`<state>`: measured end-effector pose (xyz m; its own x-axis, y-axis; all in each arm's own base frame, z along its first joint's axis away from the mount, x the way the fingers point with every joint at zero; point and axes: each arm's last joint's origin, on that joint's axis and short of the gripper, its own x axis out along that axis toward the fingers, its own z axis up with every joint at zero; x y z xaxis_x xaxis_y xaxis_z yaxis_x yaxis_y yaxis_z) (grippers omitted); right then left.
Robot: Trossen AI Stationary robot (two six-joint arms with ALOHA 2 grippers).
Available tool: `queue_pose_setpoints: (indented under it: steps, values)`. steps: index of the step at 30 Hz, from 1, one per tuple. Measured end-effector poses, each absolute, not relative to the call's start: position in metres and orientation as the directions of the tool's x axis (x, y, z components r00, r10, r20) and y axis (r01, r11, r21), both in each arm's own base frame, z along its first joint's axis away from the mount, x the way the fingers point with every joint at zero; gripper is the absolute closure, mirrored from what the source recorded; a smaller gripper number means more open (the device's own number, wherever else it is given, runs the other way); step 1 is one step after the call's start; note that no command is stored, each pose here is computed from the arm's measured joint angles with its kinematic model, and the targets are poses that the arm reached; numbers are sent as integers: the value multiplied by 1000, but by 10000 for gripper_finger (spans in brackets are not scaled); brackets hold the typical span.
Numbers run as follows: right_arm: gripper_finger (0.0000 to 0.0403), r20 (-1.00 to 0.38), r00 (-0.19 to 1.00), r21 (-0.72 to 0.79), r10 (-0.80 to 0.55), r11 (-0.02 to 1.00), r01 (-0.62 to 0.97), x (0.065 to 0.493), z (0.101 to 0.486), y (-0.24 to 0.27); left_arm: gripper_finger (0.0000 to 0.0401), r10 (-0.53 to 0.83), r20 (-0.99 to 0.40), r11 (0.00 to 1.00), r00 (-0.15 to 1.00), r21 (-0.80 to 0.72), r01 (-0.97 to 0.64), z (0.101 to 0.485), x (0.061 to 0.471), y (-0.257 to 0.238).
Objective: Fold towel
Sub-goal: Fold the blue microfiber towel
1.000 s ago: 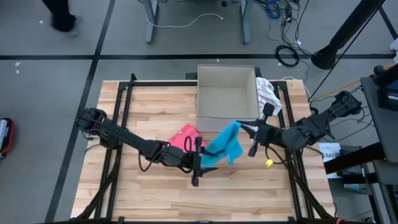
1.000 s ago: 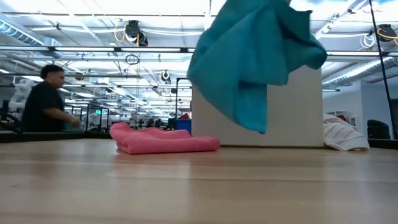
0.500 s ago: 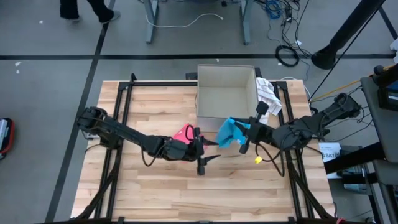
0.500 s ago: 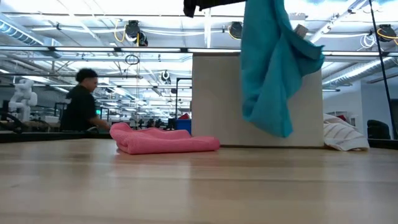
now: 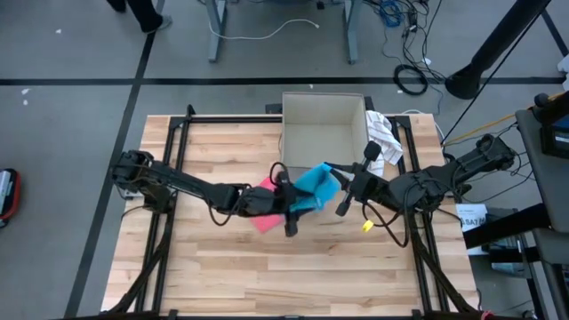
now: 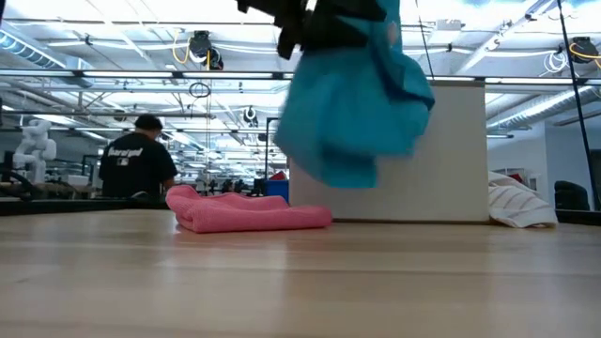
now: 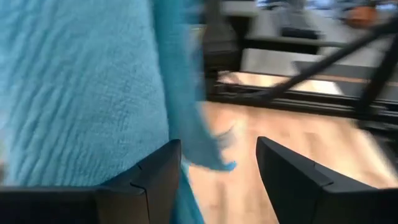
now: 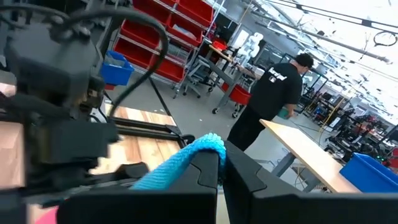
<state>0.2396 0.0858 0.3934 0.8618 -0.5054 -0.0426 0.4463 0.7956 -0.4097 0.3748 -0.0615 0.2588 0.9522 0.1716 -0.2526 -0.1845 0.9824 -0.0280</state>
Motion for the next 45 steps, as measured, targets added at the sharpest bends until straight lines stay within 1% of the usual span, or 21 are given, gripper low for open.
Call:
queue_pose_setpoints:
  steps: [3, 8, 11, 14, 17, 22, 25, 30, 35, 45]
  values:
    - [403, -40, 865, -405, -500, 799, 444, 240, 394, 86, 184, 208, -227, 976, 951, -12, -216, 261, 377, -54]
    - [403, -50, 865, -415, -500, 798, 437, 246, 389, 89, 184, 191, -164, 981, 968, -12, -195, 265, 381, -47]
    - [403, -57, 863, -427, -501, 794, 433, 251, 384, 91, 184, 142, -147, 989, 979, -28, -147, 263, 385, -46]
    - [403, -67, 858, -440, -509, 787, 432, 257, 380, 92, 184, 52, -172, 997, 984, -51, -62, 255, 388, -48]
    - [403, -72, 845, -452, -529, 773, 446, 258, 378, 90, 184, 33, -212, 998, 977, -54, -45, 249, 388, -53]
    - [403, -63, 783, -512, -619, 693, 507, 256, 378, 87, 184, 2, -270, 999, 963, -45, -15, 243, 385, -65]
    - [403, -66, 772, -532, -632, 677, 509, 255, 378, 86, 184, -18, -278, 999, 960, -44, 6, 243, 383, -73]
    - [403, -86, 768, -541, -635, 677, 499, 254, 374, 86, 184, 0, -322, 999, 947, -38, -13, 239, 378, -86]
    - [403, -101, 763, -544, -638, 678, 494, 254, 372, 85, 184, 11, -395, 998, 919, -49, -33, 231, 372, -98]
    - [403, -101, 764, -536, -637, 682, 498, 254, 372, 85, 184, -4, -394, 999, 919, -45, -14, 231, 365, -120]
